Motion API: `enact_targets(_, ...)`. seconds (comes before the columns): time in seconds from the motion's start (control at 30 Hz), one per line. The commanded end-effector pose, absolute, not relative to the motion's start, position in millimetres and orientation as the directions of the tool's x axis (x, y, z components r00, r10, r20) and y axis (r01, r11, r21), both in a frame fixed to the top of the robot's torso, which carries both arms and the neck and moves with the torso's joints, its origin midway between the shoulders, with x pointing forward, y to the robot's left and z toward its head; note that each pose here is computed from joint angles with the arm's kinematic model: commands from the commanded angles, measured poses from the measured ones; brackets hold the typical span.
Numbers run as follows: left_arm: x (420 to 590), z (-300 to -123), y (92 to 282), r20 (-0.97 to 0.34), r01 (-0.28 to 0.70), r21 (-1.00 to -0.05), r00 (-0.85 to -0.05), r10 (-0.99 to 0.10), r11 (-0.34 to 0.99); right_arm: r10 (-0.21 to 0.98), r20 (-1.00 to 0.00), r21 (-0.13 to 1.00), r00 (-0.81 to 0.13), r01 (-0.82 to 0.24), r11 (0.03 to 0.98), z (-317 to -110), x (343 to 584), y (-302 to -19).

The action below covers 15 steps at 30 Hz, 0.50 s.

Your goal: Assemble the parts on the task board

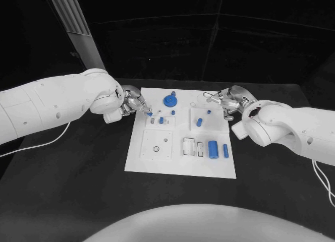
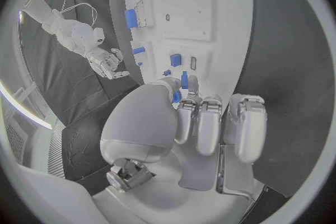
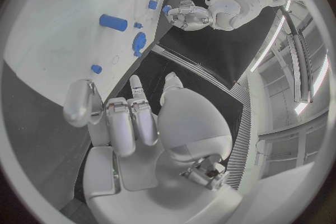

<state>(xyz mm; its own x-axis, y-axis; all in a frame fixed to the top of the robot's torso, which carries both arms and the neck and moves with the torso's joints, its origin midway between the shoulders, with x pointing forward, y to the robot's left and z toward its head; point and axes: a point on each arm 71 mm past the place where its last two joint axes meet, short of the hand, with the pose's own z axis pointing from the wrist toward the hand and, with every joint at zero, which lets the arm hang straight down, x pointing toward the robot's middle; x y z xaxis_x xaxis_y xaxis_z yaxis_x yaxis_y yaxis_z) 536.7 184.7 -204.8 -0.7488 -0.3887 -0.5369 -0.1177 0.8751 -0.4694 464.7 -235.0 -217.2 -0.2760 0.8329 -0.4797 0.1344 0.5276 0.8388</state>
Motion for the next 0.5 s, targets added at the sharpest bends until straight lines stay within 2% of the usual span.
enact_targets(0.03,536.3,-203.9,188.7,-0.571,-0.171,-0.46,-0.695,-0.438,0.871,0.832,-0.482,0.84,-0.274,0.124,0.528,-215.8,464.9,-235.1)
enact_targets(0.5,523.7,-208.7,185.2,-0.612,-0.166,-0.456,-0.654,-0.444,0.874,0.832,-0.483,0.84,-0.273,0.124,0.528,-215.5,464.4,-236.2)
